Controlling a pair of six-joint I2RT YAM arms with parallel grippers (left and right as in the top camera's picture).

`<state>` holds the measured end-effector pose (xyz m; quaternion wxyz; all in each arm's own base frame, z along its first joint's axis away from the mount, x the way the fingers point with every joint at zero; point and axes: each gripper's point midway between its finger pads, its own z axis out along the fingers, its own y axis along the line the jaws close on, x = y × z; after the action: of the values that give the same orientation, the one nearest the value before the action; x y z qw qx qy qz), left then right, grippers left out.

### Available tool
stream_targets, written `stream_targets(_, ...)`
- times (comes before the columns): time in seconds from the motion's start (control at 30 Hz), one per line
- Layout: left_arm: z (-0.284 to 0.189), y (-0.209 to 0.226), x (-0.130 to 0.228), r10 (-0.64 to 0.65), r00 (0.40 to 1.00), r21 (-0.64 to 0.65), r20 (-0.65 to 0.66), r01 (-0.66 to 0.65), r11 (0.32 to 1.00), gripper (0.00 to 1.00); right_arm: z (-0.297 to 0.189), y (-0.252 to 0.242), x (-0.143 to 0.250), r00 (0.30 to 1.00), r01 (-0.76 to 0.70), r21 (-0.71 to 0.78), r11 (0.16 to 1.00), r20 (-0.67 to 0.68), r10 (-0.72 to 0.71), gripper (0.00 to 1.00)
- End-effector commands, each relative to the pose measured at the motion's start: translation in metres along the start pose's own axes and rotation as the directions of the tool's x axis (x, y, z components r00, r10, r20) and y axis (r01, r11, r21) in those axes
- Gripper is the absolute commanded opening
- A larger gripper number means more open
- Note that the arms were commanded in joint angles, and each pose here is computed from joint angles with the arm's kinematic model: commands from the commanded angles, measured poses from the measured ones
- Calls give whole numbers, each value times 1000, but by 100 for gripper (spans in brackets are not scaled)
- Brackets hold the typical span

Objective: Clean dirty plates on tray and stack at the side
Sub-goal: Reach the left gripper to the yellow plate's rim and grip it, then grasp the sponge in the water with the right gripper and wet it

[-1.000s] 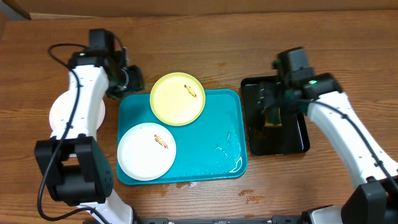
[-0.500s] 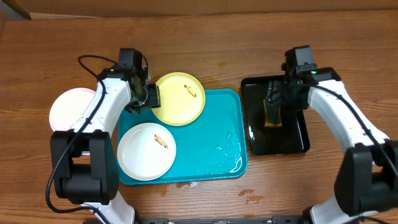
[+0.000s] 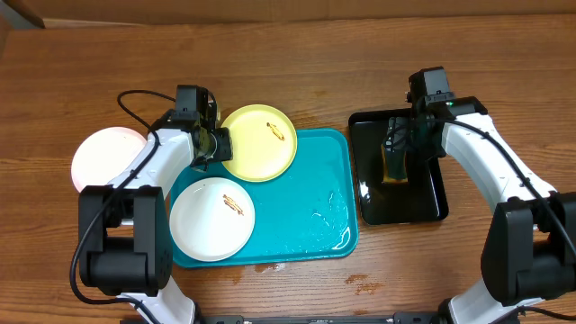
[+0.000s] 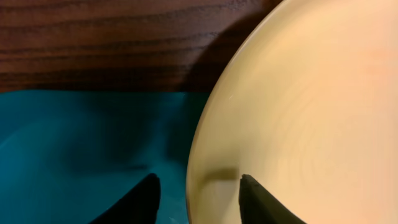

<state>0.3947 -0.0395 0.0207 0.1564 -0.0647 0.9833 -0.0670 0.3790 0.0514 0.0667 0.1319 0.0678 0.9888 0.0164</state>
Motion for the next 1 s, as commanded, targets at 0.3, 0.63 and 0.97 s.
stream_targets(0.3, 0, -37, 7, 34, 999, 148, -17, -32, 988, 9, -1, -5, -1, 1000, -7, 22, 1000, 6, 7, 76)
stream_targets(0.63, -11, -92, 20, 166, 985, 188, -44, -155, 970, 9, -1, -4, 12, 998, -17, -5, 1000, -56, 17, 75)
stream_targets(0.97, -11, -118, 46, 246, 965, 204, -93, -223, 953, 14, 15, 4, 22, 998, -15, -60, 998, -58, 12, 73)
